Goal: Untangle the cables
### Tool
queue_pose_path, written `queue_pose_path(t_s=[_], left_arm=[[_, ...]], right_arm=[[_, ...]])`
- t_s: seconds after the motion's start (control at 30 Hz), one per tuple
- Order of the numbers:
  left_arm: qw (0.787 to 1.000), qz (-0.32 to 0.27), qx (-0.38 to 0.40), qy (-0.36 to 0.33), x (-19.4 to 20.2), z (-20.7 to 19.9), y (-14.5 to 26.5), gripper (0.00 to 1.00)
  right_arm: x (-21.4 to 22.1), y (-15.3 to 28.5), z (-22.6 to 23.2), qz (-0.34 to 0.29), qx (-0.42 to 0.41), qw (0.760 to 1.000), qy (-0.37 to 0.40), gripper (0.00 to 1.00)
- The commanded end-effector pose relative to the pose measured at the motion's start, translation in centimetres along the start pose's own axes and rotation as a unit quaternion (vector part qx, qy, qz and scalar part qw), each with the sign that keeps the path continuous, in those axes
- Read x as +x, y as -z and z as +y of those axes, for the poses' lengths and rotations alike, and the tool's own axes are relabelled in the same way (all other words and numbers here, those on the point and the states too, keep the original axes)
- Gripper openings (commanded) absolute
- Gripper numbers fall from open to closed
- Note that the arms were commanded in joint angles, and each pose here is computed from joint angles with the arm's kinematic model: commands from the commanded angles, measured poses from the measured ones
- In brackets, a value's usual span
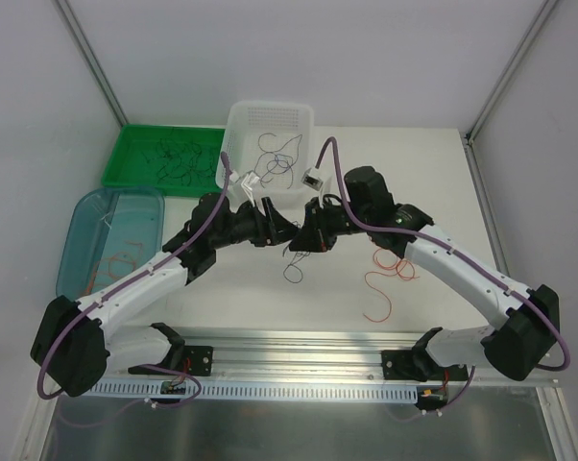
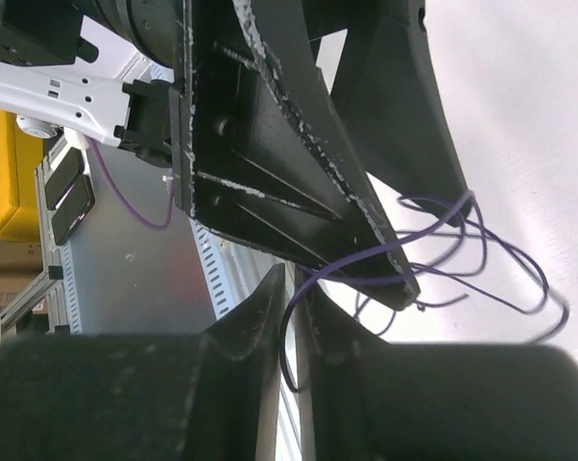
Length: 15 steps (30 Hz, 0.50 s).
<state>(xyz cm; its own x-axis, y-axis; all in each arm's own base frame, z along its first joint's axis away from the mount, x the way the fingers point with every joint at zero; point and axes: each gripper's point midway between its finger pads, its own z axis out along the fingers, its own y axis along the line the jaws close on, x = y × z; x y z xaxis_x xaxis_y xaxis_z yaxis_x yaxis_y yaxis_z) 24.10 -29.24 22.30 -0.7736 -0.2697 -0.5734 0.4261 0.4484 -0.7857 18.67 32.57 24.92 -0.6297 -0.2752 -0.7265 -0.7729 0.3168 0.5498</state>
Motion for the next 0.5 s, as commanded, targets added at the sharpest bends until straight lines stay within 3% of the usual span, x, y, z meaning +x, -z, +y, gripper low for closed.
queue_pose_path(t_s=[0.0,0.07,0.23,0.37,0.47], left_arm=[[0.999,-0.038,0.036,-0.002,-1.7,-2.4,-0.5,0.56],[0.998,-0.046,0.038,0.000,-1.9,-2.6,-0.7,0.50],[0.998,-0.056,0.037,0.005,-2.0,-2.7,-1.2,0.00],[0.997,-0.064,0.035,0.007,-2.2,-2.6,-1.1,0.00],[0.997,-0.064,0.034,0.007,-2.2,-2.5,-1.1,0.00]], right_arm=[[-1.1,0.5,1.9,-0.020,-0.027,0.999,0.038,0.11],[-1.1,0.5,1.9,-0.017,-0.023,0.999,0.036,0.12],[-1.3,0.9,2.2,-0.016,-0.016,0.999,0.038,0.20],[-0.5,1.7,1.6,-0.003,0.017,0.999,0.032,0.23],[0.1,2.3,0.5,-0.002,0.053,0.998,0.024,0.19]])
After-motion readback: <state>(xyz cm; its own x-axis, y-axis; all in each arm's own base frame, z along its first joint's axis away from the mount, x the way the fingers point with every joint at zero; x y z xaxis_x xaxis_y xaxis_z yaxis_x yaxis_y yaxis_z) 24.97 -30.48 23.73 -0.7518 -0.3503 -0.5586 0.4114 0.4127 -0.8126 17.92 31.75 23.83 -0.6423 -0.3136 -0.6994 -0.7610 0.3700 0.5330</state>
